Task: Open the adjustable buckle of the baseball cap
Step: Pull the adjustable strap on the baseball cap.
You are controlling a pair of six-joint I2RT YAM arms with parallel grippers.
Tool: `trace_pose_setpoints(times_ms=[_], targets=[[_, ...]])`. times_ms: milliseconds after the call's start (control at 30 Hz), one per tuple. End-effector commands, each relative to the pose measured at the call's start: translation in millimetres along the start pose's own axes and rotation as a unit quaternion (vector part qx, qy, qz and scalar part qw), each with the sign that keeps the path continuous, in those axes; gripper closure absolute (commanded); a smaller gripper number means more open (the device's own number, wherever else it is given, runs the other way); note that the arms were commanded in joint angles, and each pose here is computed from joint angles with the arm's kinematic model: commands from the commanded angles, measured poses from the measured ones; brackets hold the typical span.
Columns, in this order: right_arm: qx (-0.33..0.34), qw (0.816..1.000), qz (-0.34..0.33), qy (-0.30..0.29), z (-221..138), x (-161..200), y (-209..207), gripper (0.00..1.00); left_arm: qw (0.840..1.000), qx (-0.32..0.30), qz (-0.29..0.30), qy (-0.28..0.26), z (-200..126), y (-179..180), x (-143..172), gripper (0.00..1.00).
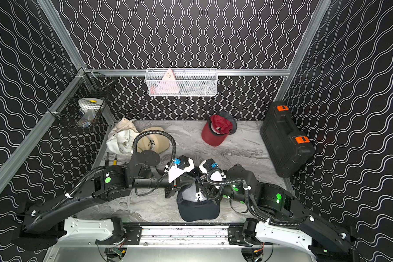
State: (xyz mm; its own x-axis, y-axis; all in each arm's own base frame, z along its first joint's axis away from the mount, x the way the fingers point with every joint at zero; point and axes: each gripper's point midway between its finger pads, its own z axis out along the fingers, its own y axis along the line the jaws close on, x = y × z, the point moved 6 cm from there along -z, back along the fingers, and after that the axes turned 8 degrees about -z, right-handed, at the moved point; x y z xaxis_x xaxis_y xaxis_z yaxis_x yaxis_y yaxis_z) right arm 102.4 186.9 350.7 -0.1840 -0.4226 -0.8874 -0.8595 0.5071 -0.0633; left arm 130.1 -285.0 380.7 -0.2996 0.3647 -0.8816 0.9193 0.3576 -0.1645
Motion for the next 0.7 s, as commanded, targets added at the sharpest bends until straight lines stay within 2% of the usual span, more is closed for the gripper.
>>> trace_pose_setpoints(times_ms=[0,167,367,667], targets=[[0.007,1.0,0.012,-0.017,-4.1,-6.1,-2.0,0.63,1.0,-0.014,-0.005,-0.016,1.0,3.1,-6.2,1.0],[0.009,1.0,0.016,-0.025,-6.9,-6.3,-2.8,0.65,1.0,-0.015,-0.005,-0.02,0.1,3.3,-7.9,1.0],[0.015,0.999,0.018,-0.042,-12.9,-11.1,-4.8,0.81,1.0,-0.017,-0.008,-0.014,2.4,4.1,-6.0,1.0],[0.029,0.997,0.021,-0.071,-20.8,-15.7,-8.8,0.91,1.0,-0.003,-0.009,-0.003,5.2,1.6,-3.1,1.0]])
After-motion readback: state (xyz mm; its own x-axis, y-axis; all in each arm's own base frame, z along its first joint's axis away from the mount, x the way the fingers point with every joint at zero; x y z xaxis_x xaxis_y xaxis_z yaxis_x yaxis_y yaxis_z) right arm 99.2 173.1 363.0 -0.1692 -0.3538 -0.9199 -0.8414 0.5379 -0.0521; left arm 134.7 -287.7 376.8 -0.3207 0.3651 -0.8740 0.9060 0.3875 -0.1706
